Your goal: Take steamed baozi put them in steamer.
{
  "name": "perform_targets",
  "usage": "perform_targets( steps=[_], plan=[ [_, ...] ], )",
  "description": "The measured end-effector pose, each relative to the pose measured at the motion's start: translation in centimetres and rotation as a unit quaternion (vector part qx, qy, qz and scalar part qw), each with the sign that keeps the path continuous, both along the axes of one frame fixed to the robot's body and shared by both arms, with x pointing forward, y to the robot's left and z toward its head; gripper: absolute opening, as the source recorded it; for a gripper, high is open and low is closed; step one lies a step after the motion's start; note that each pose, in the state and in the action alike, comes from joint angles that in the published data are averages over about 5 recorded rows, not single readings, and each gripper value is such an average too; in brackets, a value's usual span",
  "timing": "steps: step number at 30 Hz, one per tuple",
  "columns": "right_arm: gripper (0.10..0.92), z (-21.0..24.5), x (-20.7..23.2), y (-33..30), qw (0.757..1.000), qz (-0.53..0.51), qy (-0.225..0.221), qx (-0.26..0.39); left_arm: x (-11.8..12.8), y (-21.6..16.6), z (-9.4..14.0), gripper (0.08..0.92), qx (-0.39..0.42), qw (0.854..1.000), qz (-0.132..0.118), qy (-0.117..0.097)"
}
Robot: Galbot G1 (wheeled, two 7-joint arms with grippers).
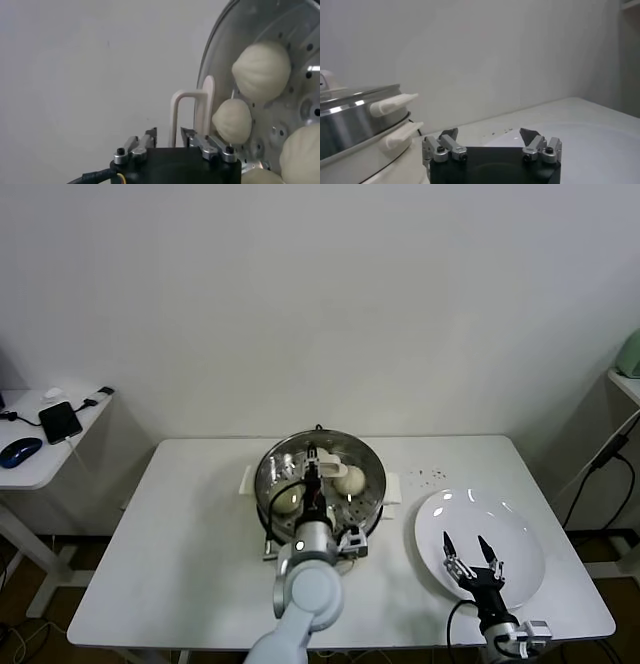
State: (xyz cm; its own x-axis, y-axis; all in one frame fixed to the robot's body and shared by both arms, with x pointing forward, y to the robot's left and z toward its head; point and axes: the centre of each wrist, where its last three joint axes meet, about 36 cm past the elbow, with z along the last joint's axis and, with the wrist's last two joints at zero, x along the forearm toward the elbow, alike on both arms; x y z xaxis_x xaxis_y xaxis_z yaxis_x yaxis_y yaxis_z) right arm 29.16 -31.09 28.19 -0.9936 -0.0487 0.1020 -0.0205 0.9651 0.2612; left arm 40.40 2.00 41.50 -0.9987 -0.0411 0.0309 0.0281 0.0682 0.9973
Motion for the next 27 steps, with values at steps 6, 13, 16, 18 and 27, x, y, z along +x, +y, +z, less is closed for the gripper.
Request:
perform_targets(
  steps=[6,13,16,18,27],
  plan=[
    [0.823,0.0,0.0,0.0,1.000,0.000,0.000,-0.001,-0.9,0.1,0.8,0.577,-0.014,1.000,-0.010,0.002],
    [0.823,0.2,0.1,-0.1,1.000,0.002,-0.002,-0.002,-2.3,0.5,1.9,0.770,-0.035,0.999,-0.011,0.004],
    [0.823,0.2,0.1,0.0,1.000,0.003,-0.002,-0.002,-2.9,0.7,2.3,0.812,-0.044,0.999,-0.010,0.008],
    [0.823,0.3,0.1,0.1,1.000,0.004,-0.003,-0.002,-3.3,0.9,2.6,0.821,-0.049,0.999,-0.009,0.010],
    [0.823,0.9,-0.5,0.5,1.000,0.014,-0.002,-0.005,-5.9,3.7,4.2,0.823,-0.060,0.998,0.000,-0.007]
  ],
)
